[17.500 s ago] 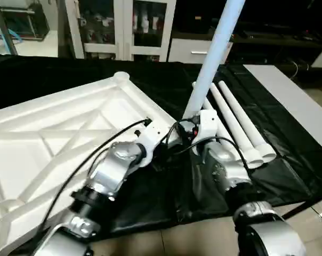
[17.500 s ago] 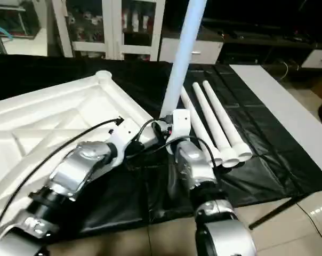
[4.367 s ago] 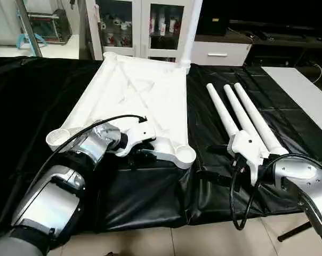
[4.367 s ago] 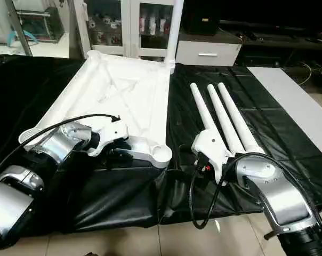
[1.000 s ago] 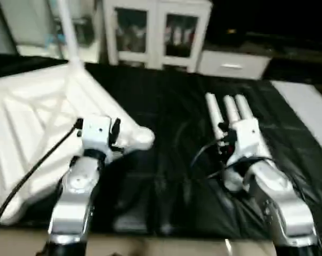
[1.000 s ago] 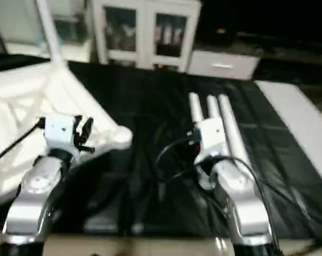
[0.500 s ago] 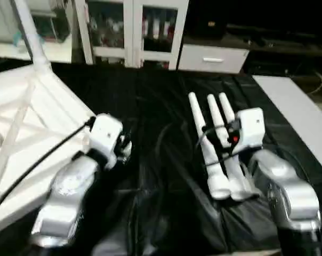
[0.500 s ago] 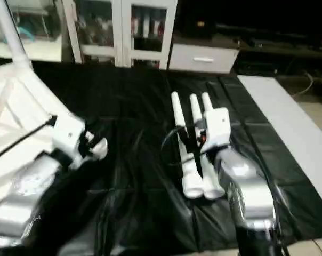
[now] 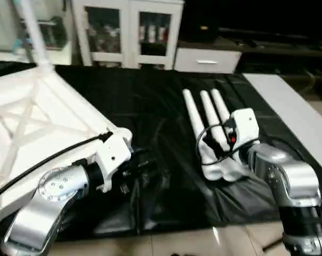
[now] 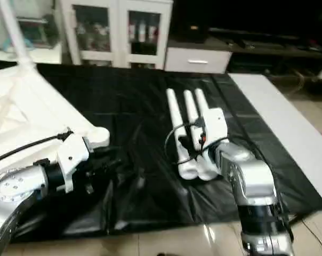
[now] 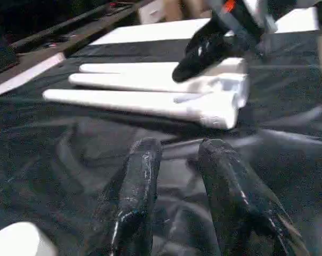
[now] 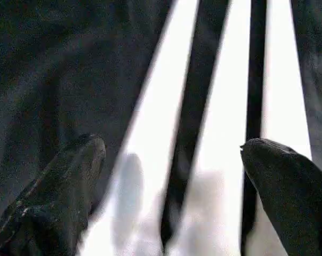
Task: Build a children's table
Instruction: Pick table leg
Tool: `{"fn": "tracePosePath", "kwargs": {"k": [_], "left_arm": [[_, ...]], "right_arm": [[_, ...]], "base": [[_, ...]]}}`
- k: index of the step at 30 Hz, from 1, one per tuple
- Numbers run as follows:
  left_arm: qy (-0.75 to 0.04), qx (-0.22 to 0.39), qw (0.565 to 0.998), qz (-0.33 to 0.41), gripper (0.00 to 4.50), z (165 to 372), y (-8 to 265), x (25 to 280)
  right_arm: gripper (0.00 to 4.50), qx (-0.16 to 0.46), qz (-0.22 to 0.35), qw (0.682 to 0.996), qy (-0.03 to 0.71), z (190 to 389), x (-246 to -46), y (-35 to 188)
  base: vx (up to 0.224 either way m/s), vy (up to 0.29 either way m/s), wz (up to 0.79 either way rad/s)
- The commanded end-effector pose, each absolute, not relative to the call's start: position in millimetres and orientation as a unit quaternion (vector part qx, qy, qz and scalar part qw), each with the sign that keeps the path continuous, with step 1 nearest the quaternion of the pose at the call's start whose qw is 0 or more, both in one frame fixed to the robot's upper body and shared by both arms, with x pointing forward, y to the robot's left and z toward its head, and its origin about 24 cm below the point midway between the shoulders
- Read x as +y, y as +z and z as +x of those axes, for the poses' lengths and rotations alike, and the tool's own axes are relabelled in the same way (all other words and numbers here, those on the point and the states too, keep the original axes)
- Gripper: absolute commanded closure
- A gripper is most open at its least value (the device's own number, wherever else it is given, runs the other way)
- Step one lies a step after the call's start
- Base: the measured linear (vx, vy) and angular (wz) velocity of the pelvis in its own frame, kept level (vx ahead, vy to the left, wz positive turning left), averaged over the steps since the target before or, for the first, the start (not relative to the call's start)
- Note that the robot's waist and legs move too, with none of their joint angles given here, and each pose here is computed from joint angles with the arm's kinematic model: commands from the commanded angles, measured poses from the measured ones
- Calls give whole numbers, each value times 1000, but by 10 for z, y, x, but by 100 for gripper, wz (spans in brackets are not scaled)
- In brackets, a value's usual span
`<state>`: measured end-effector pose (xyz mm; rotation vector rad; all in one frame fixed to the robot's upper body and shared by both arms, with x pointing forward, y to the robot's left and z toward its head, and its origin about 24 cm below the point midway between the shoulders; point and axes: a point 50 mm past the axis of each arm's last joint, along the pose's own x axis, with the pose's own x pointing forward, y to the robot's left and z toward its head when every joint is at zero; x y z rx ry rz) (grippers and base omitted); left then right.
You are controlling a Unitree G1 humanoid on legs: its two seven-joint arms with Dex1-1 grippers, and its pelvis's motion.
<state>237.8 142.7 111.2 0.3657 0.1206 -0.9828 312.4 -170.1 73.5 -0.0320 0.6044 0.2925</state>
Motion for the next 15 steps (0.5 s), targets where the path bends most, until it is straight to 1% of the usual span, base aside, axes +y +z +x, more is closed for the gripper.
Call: {"fn": "tracePosePath", "kwargs": {"k": [1, 2, 4, 6, 7, 8, 9, 12, 13, 15], "left_arm": [[-485, 47, 856, 174, 294, 2361, 1181, 1366], [-486, 48, 854, 178, 294, 2365, 1193, 1362], [-477, 48, 859, 179, 294, 2386, 1197, 1366], [-434, 51, 881, 180, 294, 2472, 1191, 1392], [-434, 51, 881, 180, 294, 2472, 1190, 1392], [-403, 45, 896, 178, 294, 2521, 1194, 1399], [-392, 43, 902, 175, 294, 2535, 1197, 1401], [-373, 36, 913, 158, 294, 2562, 1209, 1398], [-336, 32, 927, 161, 294, 2628, 1207, 1407], [-316, 29, 935, 161, 294, 2667, 1215, 1419]], "right_arm": [[4, 302, -24, 942, 147, 3183, -1695, 738], [4, 297, -25, 942, 151, 3233, -1671, 738], [4, 290, -17, 943, 164, 3254, -1633, 749], [4, 260, -17, 945, 197, 3303, -1533, 805], [4, 260, -17, 945, 197, 3303, -1533, 805], [4, 231, -13, 950, 208, 3328, -1478, 880], [4, 224, -8, 951, 211, 3335, -1465, 901], [4, 222, -3, 951, 216, 3330, -1452, 912], [4, 225, -19, 951, 209, 3332, -1453, 868], [4, 226, -26, 952, 205, 3349, -1447, 836]], "base": [[-87, -82, 19], [-9, -150, 13], [14, -121, -2], [0, 0, 0], [-43, -61, 14], [0, 0, 0], [0, 0, 0], [0, 0, 0], [0, 0, 0], [0, 0, 0]]}}
